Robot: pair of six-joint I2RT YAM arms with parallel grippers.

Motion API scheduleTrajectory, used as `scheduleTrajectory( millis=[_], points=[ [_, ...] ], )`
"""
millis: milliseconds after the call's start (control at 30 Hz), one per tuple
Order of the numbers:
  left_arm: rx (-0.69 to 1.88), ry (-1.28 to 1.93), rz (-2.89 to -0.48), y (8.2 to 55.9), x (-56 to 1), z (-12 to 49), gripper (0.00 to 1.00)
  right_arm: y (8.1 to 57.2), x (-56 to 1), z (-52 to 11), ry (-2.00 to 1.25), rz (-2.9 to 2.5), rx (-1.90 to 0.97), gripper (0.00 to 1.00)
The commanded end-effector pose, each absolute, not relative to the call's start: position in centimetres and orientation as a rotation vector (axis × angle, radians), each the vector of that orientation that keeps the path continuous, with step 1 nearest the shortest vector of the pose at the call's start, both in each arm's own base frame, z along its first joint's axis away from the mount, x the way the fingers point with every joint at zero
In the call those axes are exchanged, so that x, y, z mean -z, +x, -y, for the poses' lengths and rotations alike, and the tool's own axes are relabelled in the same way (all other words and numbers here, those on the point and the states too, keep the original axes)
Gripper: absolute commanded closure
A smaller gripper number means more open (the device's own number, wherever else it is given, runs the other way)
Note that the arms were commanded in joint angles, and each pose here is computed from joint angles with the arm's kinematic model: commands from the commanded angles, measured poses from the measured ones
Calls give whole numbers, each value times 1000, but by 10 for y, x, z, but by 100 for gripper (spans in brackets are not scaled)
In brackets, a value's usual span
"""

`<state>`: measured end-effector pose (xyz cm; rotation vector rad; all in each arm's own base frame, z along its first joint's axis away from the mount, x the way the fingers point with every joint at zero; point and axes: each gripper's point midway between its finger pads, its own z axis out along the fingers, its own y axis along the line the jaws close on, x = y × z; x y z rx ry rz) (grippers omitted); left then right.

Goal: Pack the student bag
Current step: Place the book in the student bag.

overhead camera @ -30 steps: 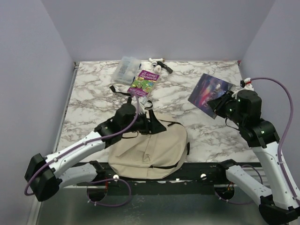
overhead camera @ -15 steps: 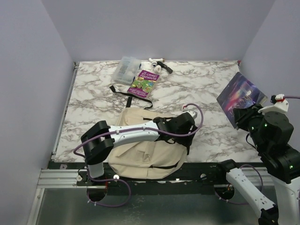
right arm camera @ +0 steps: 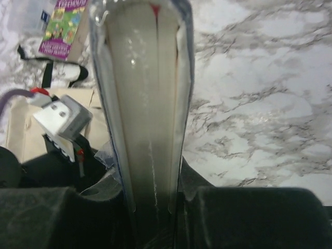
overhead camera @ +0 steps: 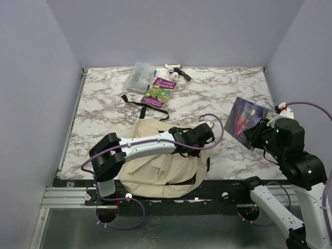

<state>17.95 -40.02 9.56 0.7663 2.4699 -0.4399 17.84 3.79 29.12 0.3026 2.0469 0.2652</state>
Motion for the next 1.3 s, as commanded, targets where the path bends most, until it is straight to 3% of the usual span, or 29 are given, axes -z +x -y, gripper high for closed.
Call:
scheduleTrajectory(
  millis=[0, 600, 1267],
  points=[
    [428, 650, -2372, 200, -148, 362, 100, 179, -291, -85, 155, -2109, -522, 100],
    [740, 484, -2013, 211, -284, 290, 100, 128, -270, -189, 34, -2333, -1390, 100],
    [848, 512, -2022, 206, -281, 309, 100, 120, -204, -195, 14, -2426, -1458, 100]
  ],
)
